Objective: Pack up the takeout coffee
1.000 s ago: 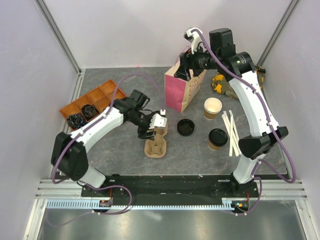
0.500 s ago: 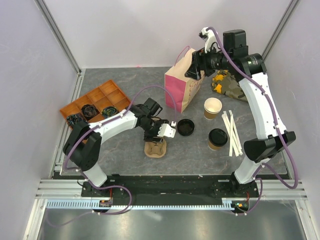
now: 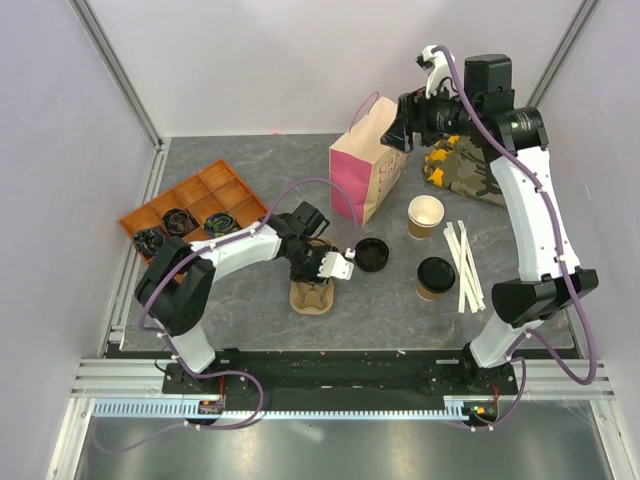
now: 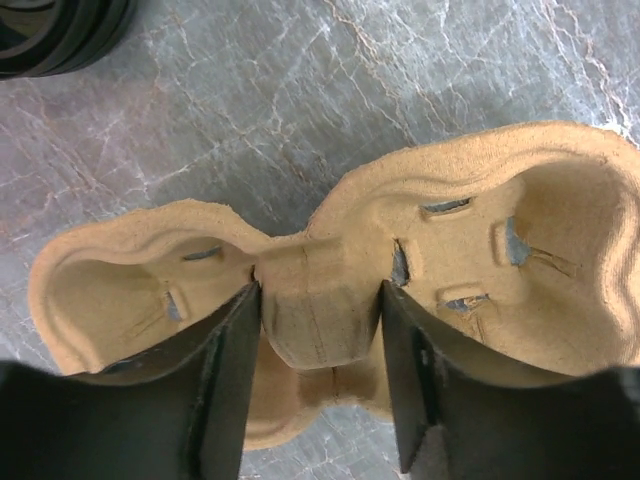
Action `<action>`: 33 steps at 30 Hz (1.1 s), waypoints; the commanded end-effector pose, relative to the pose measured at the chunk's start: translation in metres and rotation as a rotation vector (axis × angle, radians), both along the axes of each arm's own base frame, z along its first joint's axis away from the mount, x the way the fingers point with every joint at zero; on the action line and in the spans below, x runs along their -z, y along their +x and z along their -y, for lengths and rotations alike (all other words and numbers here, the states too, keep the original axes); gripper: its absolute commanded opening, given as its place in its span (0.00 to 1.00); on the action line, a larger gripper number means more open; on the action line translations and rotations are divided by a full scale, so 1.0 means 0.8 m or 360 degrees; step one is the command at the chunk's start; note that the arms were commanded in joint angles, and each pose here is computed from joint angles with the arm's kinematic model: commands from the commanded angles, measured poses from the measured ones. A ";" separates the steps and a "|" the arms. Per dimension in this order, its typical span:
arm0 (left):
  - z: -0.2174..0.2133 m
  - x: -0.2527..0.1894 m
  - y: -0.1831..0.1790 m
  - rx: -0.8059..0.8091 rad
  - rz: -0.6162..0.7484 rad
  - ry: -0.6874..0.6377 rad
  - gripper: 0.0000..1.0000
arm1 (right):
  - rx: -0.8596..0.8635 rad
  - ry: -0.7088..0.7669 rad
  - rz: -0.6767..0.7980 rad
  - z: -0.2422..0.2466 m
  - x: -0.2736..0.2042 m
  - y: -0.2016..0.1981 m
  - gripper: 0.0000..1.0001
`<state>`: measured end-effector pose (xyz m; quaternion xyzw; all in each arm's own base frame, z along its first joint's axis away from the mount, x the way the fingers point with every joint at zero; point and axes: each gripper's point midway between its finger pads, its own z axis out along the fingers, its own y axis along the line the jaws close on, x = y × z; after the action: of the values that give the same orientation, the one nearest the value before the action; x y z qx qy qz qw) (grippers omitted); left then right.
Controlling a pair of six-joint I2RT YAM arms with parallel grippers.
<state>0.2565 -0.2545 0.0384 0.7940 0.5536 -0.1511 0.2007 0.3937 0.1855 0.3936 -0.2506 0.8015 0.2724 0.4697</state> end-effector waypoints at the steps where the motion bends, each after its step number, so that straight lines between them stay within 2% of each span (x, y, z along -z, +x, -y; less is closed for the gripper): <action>1: 0.005 -0.005 -0.004 -0.0040 -0.0015 -0.0043 0.50 | 0.0109 0.0050 0.0132 0.021 -0.039 0.009 0.84; 6: 0.001 -0.044 -0.014 -0.0110 0.0013 -0.0131 0.40 | 0.0316 0.0049 0.0247 0.065 -0.059 0.038 0.89; 11: -0.009 -0.081 -0.031 -0.0224 0.0007 -0.0222 0.37 | 0.0493 0.0112 0.0300 0.120 -0.065 0.086 0.89; 19: -0.016 -0.145 -0.057 -0.0486 -0.0063 -0.0433 0.36 | 0.0385 0.0034 0.0418 0.122 -0.031 0.150 0.82; 27: -0.023 -0.168 -0.075 -0.0670 -0.0147 -0.0534 0.36 | 0.0334 0.0006 0.0572 0.119 -0.009 0.220 0.76; 33: -0.035 -0.168 -0.076 -0.0702 -0.0113 -0.0525 0.36 | 0.0262 0.0035 0.0527 0.111 0.032 0.248 0.74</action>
<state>0.2010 -0.2314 0.1693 0.6266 0.6722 -0.2108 0.3332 0.5819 0.0882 0.3369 -0.1823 0.7765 0.1907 0.5722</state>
